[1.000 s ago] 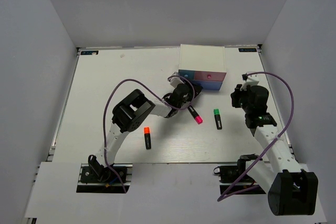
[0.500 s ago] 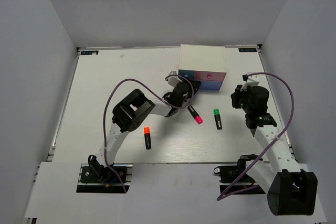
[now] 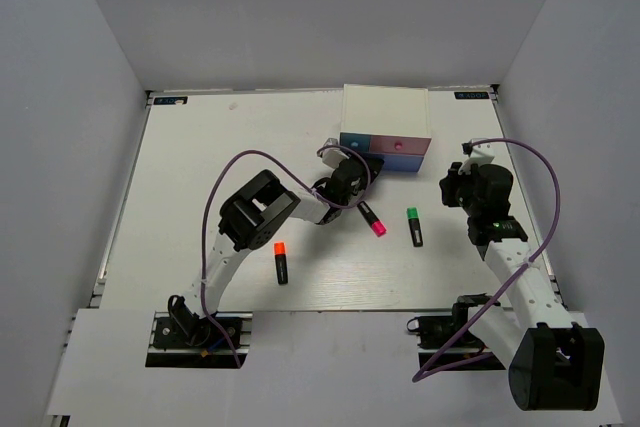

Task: Sort the stationery into containers
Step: Open the drawer in the storage box.

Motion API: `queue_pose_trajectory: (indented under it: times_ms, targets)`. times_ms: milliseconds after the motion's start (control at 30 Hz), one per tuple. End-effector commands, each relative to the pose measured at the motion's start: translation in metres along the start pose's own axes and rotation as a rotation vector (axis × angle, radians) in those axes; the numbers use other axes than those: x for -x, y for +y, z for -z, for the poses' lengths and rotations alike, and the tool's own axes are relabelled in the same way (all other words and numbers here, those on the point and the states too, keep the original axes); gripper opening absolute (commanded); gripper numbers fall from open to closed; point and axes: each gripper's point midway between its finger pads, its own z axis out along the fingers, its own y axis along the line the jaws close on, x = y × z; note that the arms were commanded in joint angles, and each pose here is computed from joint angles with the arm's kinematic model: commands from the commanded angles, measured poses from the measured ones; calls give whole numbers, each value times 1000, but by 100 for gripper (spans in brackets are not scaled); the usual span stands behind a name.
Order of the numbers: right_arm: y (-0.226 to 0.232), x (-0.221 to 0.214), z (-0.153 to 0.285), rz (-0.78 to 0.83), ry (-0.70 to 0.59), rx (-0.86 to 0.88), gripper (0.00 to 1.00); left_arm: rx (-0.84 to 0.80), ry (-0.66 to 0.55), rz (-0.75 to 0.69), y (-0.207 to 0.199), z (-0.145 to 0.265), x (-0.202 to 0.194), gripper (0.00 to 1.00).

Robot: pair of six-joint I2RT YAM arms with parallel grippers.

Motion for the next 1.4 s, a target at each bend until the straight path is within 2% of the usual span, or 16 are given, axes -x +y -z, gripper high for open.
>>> queue_pose_trajectory:
  times_ms: [0, 300, 533, 667, 1000, 1300, 1367]
  targets:
    - [0, 4, -1, -8, -23, 5, 15, -33, -15, 22, -16, -1, 5, 45]
    - [-1, 0, -1, -12, -18, 5, 15, -37, -26, 25, -20, -11, 4, 46]
    - [1, -3, 1, -12, -14, 14, 15, -34, -25, 33, -16, -9, 4, 37]
    - [2, -4, 1, -10, -14, 16, 15, -42, -18, 35, -16, -5, 3, 26]
    - [4, -4, 1, -6, -16, 27, 15, -29, 66, 16, 1, 26, -15, 22]
    - [12, -3, 1, -2, -15, 73, 19, -19, 172, -13, 4, 50, -38, 21]
    - [15, 0, 2, 11, -20, 95, 19, -40, 204, -11, -6, 60, -43, 20]
